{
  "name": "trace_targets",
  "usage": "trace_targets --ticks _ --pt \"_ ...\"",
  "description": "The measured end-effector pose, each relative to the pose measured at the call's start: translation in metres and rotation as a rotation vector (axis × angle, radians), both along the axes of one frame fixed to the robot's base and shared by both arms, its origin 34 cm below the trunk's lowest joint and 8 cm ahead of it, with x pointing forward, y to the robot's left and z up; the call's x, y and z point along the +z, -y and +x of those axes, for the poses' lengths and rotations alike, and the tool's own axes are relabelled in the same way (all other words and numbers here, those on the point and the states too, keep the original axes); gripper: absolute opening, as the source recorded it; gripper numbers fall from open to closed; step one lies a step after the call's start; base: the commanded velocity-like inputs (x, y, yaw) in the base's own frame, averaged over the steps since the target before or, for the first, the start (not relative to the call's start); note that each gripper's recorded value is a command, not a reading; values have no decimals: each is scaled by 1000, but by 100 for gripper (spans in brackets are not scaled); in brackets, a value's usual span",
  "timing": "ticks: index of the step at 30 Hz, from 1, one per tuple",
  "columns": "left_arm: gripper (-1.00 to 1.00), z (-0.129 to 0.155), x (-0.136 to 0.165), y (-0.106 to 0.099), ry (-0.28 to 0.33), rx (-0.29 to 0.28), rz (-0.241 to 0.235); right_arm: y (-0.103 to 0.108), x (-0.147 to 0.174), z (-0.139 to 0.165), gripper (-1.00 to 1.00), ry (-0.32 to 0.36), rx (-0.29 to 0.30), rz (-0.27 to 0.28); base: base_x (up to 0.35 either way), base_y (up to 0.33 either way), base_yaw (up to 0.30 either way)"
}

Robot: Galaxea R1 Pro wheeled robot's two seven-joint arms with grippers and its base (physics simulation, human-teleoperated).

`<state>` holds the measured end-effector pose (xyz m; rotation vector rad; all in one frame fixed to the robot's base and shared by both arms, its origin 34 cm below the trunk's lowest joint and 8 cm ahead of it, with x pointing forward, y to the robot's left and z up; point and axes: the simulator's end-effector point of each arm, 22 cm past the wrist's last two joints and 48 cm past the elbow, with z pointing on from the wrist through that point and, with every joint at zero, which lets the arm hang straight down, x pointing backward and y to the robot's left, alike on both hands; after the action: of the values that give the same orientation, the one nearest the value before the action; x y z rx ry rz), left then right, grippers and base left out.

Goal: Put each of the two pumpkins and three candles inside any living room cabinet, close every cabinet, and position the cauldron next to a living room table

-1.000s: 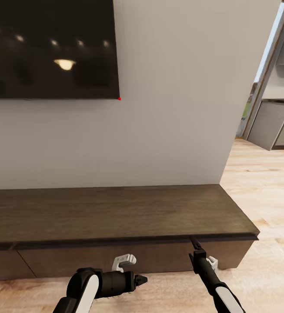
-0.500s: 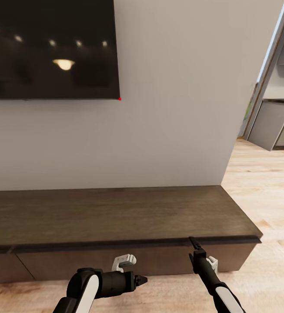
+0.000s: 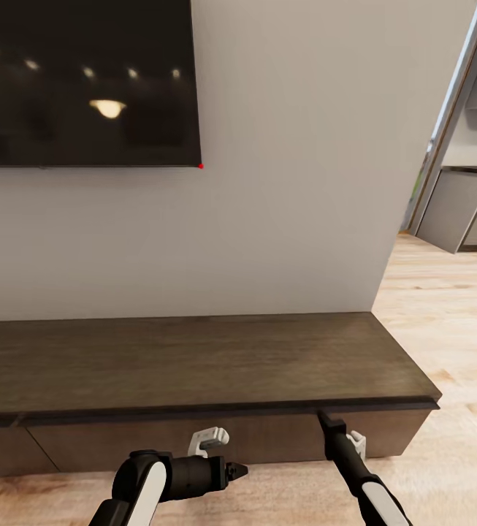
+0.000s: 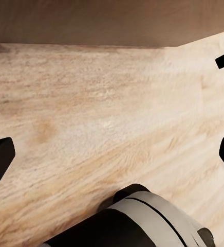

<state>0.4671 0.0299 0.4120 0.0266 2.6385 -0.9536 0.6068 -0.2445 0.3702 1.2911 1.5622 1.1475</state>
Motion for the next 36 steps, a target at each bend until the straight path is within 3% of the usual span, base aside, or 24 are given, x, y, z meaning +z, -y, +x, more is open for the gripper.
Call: trace_targets --ticks 22,36 --pt "100 -1 -1 0 -3 0 1 0 -1 -1 -100 -4 0 -1 -14 0 0" --pt "100 -1 -1 0 -4 0 1 3 -1 0 -100 -4 -11 5 -278 0 0"
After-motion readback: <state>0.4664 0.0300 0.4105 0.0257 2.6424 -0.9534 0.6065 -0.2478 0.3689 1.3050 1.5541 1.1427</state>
